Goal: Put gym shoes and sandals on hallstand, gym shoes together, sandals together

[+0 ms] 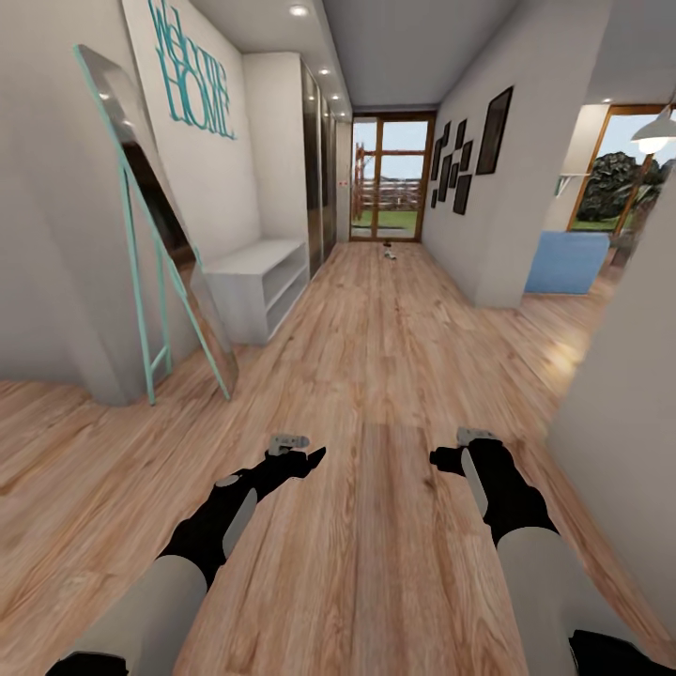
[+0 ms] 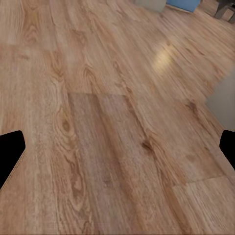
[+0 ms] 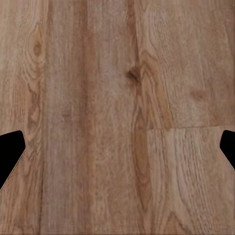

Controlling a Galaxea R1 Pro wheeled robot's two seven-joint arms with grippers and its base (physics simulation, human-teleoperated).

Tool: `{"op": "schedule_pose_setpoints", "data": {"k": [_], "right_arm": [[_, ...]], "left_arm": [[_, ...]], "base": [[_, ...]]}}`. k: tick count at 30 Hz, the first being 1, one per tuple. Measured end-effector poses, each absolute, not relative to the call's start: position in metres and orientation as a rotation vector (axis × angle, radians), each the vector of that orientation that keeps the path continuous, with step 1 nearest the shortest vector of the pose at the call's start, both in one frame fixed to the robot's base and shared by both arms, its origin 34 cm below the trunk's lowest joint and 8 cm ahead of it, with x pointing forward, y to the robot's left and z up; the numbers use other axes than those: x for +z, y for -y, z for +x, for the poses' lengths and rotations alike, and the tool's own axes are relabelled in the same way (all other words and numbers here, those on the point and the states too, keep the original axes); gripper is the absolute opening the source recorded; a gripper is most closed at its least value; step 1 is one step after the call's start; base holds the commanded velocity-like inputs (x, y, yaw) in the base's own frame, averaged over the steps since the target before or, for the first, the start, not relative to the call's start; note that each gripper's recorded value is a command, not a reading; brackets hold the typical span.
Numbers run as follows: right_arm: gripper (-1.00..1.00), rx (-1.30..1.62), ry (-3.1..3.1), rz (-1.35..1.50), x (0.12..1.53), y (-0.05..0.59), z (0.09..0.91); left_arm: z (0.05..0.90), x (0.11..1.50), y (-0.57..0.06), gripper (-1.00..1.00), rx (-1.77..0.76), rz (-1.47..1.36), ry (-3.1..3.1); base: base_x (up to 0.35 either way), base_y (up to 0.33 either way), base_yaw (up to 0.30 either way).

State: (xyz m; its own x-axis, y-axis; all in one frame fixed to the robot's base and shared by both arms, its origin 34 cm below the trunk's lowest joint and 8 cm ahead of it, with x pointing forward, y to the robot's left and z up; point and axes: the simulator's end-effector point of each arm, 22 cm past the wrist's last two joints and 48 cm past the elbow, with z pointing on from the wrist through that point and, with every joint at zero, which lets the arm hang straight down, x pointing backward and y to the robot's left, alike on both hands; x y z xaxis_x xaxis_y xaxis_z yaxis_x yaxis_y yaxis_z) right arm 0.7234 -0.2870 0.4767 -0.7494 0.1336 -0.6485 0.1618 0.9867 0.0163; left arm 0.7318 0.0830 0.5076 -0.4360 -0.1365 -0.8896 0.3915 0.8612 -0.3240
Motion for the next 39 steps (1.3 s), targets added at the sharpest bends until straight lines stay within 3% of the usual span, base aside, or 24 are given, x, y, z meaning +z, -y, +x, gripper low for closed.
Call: {"op": "schedule_pose_setpoints", "data": {"k": [39], "right_arm": [[1.0, -0.051, -2.427, 0.206, 0.4771, 0.2864, 0.7237]], "left_arm": [[0.7321, 0.5093, -0.0817, 1.0, -0.623, 0.163, -1.932]], "base": [[0.347, 0.0, 0.0]]}}
